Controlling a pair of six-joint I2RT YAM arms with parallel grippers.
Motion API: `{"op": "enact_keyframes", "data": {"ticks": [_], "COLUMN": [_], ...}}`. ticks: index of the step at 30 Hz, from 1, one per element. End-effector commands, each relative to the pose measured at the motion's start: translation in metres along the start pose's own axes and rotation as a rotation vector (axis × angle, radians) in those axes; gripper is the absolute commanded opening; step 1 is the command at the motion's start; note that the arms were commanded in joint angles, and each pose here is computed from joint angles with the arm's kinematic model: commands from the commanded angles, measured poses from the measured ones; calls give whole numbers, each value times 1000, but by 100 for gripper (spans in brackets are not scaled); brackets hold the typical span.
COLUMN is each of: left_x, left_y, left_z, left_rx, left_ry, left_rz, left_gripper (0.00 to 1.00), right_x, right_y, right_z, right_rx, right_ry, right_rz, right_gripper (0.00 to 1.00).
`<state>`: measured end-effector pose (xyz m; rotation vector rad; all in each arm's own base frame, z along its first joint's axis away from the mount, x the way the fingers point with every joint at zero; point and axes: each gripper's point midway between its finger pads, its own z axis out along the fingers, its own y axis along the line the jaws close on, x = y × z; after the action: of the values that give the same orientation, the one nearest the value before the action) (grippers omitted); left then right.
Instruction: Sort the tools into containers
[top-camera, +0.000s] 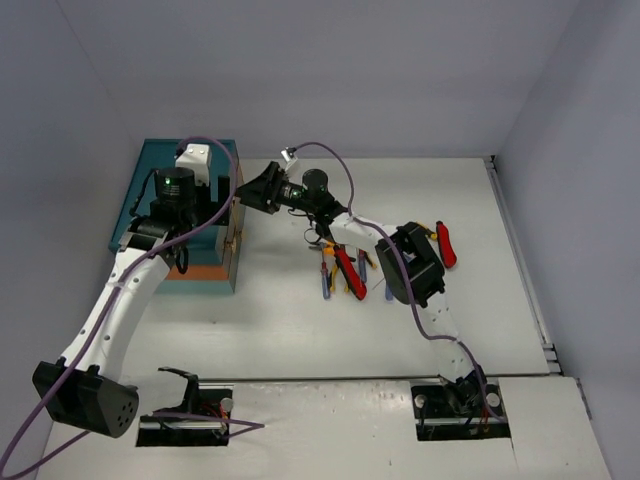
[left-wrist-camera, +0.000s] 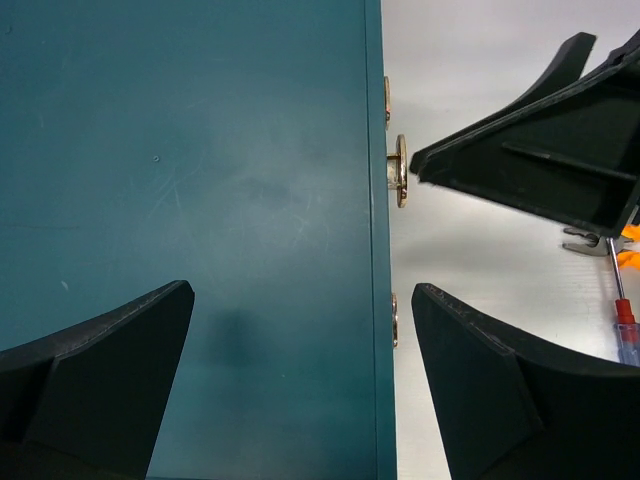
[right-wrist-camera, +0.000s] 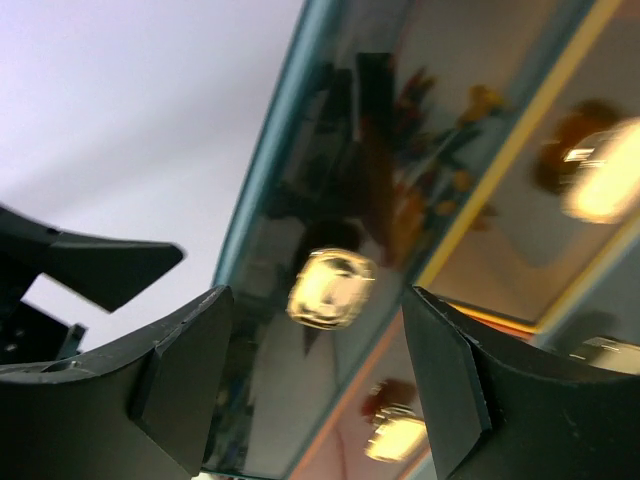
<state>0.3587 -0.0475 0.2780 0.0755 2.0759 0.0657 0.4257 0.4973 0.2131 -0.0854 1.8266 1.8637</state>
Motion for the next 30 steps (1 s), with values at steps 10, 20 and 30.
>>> {"op": "enact_keyframes", "data": {"ticks": [10, 20, 30], "left_x": [-12, -6, -5], "left_y": [5, 14, 28], "left_z": [4, 7, 6], "left_rx": [-17, -51, -90], "left_ry": [-73, -64, -71], "left_rz": [10, -5, -62], "left_gripper": [89, 89, 89], "right_x": [-3, -7, -34], "right_y": [65, 64, 64], "right_z": [12, 8, -27], "right_rx": [-207, -200, -155], "right_ry": [-22, -29, -68], "right_rz": [-68, -91, -106], "right_gripper": [56, 2, 0]}}
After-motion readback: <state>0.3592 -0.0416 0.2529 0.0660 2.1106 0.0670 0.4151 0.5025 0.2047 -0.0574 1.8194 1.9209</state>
